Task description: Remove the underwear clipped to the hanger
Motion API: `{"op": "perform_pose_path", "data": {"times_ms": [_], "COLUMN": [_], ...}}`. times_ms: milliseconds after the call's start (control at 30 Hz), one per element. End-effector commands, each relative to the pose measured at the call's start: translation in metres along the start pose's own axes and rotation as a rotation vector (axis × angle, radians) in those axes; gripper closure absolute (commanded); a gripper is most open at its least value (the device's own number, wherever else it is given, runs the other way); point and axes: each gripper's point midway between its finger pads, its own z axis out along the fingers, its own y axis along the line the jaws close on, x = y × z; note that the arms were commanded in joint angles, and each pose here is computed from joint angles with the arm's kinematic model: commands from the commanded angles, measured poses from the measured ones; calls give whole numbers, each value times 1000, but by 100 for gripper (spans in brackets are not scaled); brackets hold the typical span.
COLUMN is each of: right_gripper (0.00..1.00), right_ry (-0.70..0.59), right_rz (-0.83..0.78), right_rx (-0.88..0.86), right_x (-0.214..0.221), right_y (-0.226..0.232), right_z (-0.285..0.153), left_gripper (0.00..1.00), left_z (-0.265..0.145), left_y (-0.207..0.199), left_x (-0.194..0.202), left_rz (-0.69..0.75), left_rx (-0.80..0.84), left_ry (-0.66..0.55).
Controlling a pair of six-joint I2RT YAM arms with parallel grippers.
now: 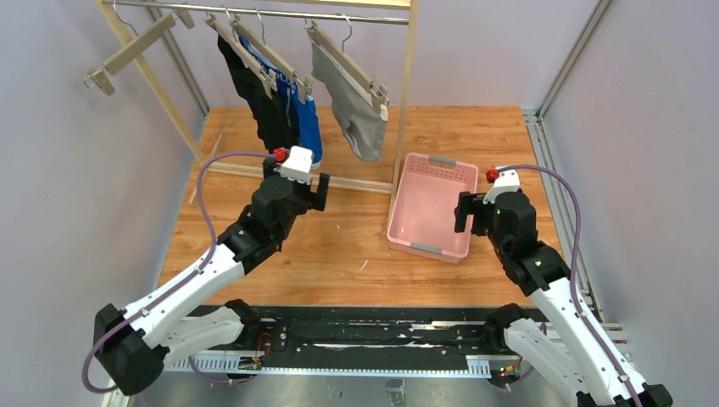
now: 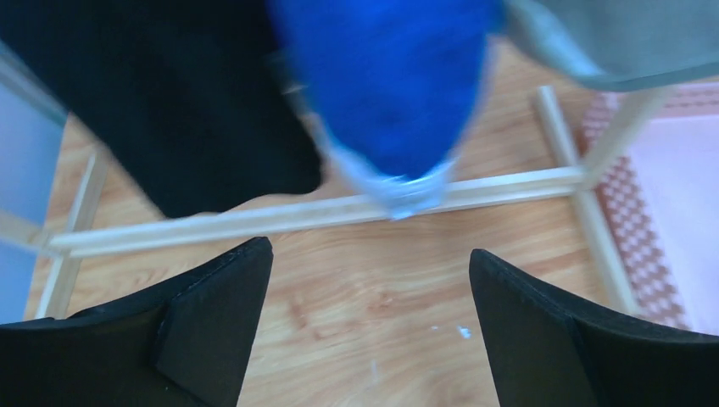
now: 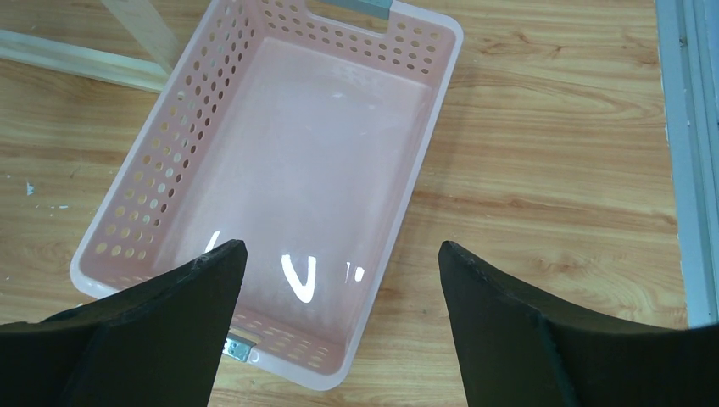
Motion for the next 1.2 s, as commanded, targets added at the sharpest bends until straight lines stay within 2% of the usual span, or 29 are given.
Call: {"op": "perform_pose_path", "data": {"times_ms": [0,100,267,367,533,633,767,1000,1100,1167], "right_gripper": [14,14,14,14,14,14,14,14,14,14], "right_ry": [-37,-55,-87,-100,-86,-76,-81,-65,-64,-70], "right_rz": [-29,-35,-28,-25,-28,-22,-12,-17,-17,-14], "right_rx": [-65,-66,-71,-82,-112,-127,-142,-157,-164,-166], "right_x": [-2,-4,-11,-14,-13,-14,-17,-17,-17,-19], "right_y": [11,11,12,15,22,27,30,32,33,33], "right_z": [-2,-4,-3,-1,6,9,8,5,3,1], "left_gripper": [2,2,2,2,2,2,2,2,2,2], "left_z": [-7,-12,-27,-44,-83,-106,-116,-103,-102,-96], "left_y": [-33,-66,-103,-103,-73,-39,-3,53,63,73], "left_x": [-18,-41,-106,-154,-236,-284,-317,-330,-335,-335], "left_rz": [106,93,22,-14,-39,-69,-36,138,170,127], "left_rx": [34,141,326,380,389,313,179,-194,-243,-231], "left_ry": [24,7,-52,-112,-264,-358,-396,-322,-328,-333]}}
